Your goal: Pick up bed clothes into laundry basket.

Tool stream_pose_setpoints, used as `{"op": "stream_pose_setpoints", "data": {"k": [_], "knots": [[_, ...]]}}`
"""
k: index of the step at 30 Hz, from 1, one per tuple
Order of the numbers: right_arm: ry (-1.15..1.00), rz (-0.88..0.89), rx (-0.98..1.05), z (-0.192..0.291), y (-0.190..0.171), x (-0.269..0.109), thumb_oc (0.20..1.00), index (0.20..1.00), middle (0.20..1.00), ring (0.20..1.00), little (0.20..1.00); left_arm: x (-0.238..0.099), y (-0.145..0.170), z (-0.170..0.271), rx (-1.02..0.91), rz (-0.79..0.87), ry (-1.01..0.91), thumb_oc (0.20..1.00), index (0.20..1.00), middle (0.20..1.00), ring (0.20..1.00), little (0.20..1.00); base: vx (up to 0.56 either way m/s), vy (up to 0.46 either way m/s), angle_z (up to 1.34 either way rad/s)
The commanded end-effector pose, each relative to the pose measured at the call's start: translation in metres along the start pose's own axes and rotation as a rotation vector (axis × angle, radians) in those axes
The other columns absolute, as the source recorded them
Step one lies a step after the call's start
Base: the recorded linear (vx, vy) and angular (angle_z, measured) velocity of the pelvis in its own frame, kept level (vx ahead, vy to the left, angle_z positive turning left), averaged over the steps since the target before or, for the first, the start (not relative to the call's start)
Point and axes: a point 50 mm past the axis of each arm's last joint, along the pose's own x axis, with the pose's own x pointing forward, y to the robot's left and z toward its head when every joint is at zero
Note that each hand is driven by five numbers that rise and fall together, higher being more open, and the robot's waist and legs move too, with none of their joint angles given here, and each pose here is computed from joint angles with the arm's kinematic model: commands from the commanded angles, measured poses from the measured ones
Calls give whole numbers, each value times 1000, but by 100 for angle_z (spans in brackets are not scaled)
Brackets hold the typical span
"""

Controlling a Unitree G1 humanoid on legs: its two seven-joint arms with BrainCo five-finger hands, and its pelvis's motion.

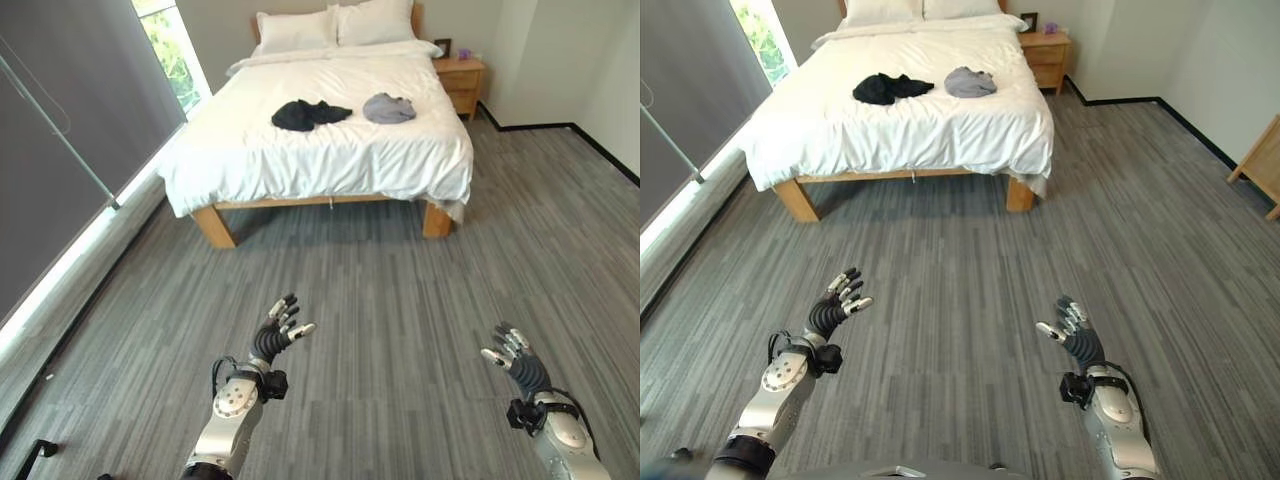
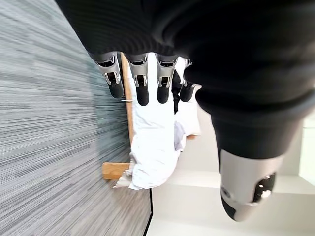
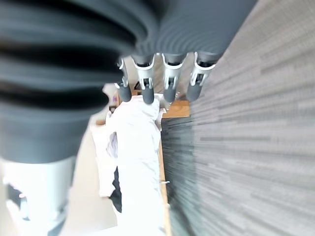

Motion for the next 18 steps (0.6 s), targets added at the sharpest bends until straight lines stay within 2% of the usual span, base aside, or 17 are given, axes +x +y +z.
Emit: {"op": "stream_pose_setpoints", "data": {"k": [1,6,10,18], "knots": [[-212,25,-4,41,2,11,1000,1000,1000,1000,1000,12,22,38,-15,94,-170,1000,1000,1000,1000,1000,50,126,-2],[-261,68,-128,58,9,16,1000,1000,1000,1000,1000,12,30,49,61,128,-205,1000,1000,1000,1000,1000,46,218,-5],[-274,117,-67,61,24,17,1000,1000,1000,1000,1000,15,31,57,69,153,-228,1000,1000,1000,1000,1000,216,118,0],[-292,124,-125,69,20,15,1000,1000,1000,1000,1000,23,19,62,71,122,-259,1000,1000,1000,1000,1000,490,-193,5]]}}
